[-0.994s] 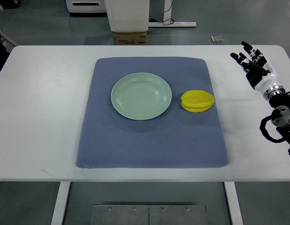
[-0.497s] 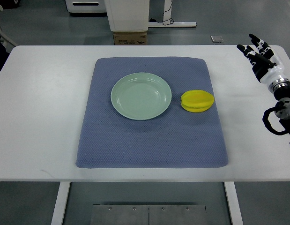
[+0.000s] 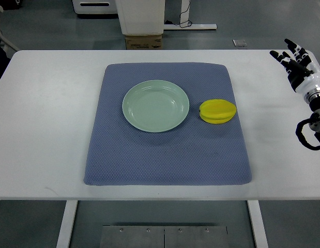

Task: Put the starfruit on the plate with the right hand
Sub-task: 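Raise the right hand and open its fingers above the mat edge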

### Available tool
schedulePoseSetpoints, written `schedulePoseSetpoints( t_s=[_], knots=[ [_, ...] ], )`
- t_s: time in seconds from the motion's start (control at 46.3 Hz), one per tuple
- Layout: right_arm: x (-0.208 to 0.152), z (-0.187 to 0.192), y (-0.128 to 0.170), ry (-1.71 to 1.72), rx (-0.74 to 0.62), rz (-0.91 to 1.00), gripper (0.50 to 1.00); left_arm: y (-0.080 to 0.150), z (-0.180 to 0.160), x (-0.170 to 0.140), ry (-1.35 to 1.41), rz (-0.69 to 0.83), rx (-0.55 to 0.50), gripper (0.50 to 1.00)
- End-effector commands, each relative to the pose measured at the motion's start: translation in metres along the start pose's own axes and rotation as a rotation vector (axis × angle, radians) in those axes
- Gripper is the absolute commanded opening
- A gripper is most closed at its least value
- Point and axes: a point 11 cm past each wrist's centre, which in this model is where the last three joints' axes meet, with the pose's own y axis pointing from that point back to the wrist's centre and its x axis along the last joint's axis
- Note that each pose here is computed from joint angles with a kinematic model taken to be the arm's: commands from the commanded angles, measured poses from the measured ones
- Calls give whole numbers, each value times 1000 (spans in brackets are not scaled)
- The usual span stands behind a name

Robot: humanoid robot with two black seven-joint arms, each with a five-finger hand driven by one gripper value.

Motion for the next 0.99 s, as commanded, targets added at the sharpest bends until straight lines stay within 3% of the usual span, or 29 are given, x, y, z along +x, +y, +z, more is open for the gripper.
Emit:
schedulePoseSetpoints(
  t_s=[0.0,0.216,0.54,0.973],
  knots=[
    [-1,-1,-1,2,0,-1,1000,0,0,0,-1,0,0,1000],
    [-8,0,-1,-2,-1,-19,1000,0,0,0,1,0,0,1000],
    [-46,-8,1,0,5,-108,1000,0,0,0,1,0,0,1000],
    [-118,-45,32,120,100,-271,1000,0,0,0,1,0,0,1000]
  ],
)
